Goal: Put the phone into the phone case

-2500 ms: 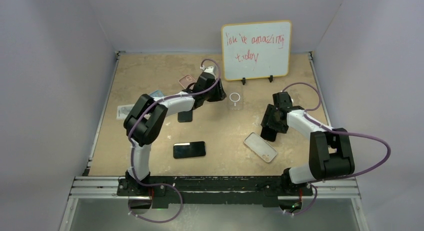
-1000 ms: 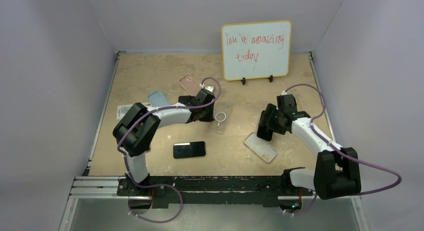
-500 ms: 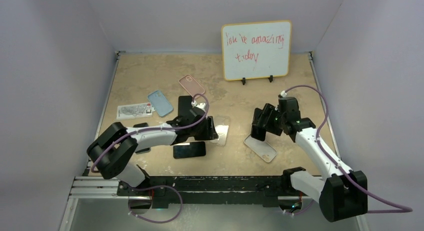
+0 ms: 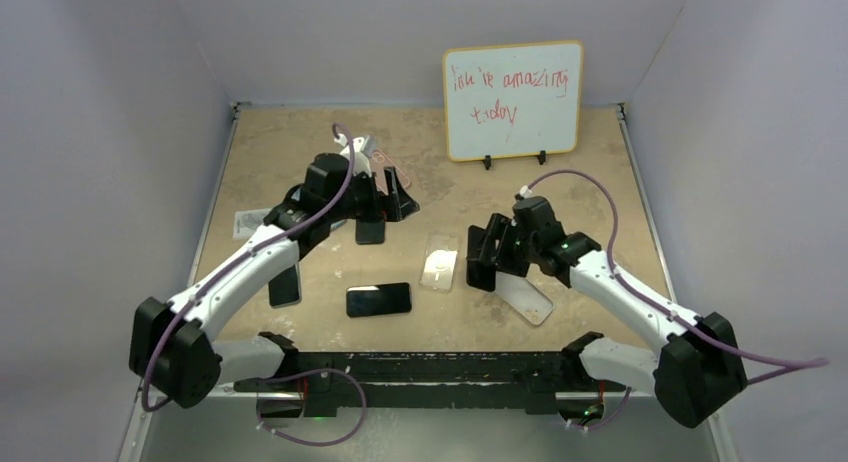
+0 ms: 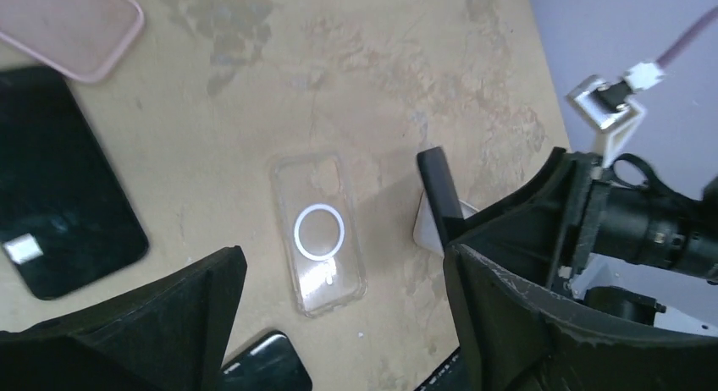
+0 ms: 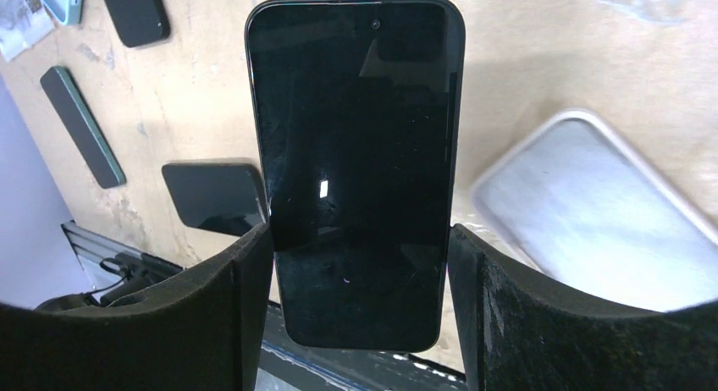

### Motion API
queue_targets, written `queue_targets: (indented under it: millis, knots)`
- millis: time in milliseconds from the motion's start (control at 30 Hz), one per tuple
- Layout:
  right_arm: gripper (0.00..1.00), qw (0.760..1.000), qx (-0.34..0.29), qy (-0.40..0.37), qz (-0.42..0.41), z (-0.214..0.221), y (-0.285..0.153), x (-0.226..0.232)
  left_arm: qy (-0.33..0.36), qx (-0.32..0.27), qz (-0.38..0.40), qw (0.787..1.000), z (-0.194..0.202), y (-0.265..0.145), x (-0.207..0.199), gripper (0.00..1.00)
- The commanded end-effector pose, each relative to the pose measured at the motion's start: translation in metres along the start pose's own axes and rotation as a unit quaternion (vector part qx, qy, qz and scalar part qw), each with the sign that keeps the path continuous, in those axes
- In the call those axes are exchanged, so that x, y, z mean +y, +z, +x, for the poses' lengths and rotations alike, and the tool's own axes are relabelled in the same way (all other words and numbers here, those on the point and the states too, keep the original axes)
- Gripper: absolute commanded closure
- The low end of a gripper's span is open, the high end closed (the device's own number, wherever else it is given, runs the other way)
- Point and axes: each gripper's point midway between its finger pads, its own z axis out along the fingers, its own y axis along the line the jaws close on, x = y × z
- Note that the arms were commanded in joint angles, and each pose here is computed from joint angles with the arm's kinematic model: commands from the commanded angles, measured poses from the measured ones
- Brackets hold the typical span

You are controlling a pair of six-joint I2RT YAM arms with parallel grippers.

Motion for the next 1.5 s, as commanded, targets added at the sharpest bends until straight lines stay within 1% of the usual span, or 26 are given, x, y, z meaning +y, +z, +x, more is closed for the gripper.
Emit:
queue_targets:
  millis: [0,67,167,233,333,433,533,600,767,1000,1200,1333,1467]
  knots:
    - [0.47,0.998,-0.041,0.011,-0.051,-0.021,0.002,0.055,0.114,-0.012,-0.064,0.991,-0.014,-0.039,0.011,0.09]
    - [0.47,0.998,-0.037,0.001,-0.051,-0.015,0.01,0.067,0.132,-0.017,-0.076,0.988,-0.012,-0.05,0.017,0.09]
    - [0.47,0.998,-0.03,-0.011,-0.06,-0.004,0.023,0.087,0.154,-0.033,-0.04,0.987,-0.007,-0.06,0.007,0.08]
    - [0.47,0.997,-0.039,-0.01,-0.062,-0.003,0.032,0.097,0.163,-0.043,-0.029,0.985,-0.004,-0.067,0.005,0.07]
    - [0.48,0.997,-0.047,0.002,-0.06,0.0,0.045,0.108,0.176,-0.049,-0.054,0.982,0.0,-0.073,0.018,0.07]
    - [0.48,0.997,-0.054,0.012,-0.058,0.002,0.06,0.117,0.189,-0.044,-0.086,0.977,0.007,-0.076,0.035,0.07]
    - [0.48,0.998,-0.051,0.011,-0.039,0.008,0.075,0.116,0.195,-0.039,-0.105,0.974,0.009,-0.079,0.044,0.07]
    - [0.48,0.998,-0.053,0.007,-0.019,0.009,0.082,0.112,0.196,-0.041,-0.104,0.974,0.009,-0.079,0.043,0.07]
    - [0.48,0.998,-0.065,0.006,0.008,0.006,0.092,0.101,0.196,-0.041,-0.099,0.975,0.008,-0.076,0.042,0.07]
    - [0.46,0.997,-0.061,0.004,0.036,0.012,0.104,0.086,0.197,-0.038,-0.103,0.974,0.009,-0.074,0.044,0.07]
    - [0.39,0.997,-0.067,0.001,0.045,0.012,0.108,0.079,0.193,-0.044,-0.107,0.974,0.007,-0.077,0.045,0.07]
    - [0.29,0.996,-0.07,0.0,0.057,0.011,0.106,0.075,0.19,-0.052,-0.119,0.973,0.004,-0.078,0.048,0.07]
    - [0.19,0.995,-0.073,0.002,0.061,0.009,0.101,0.073,0.186,-0.048,-0.117,0.974,0.005,-0.076,0.048,0.08]
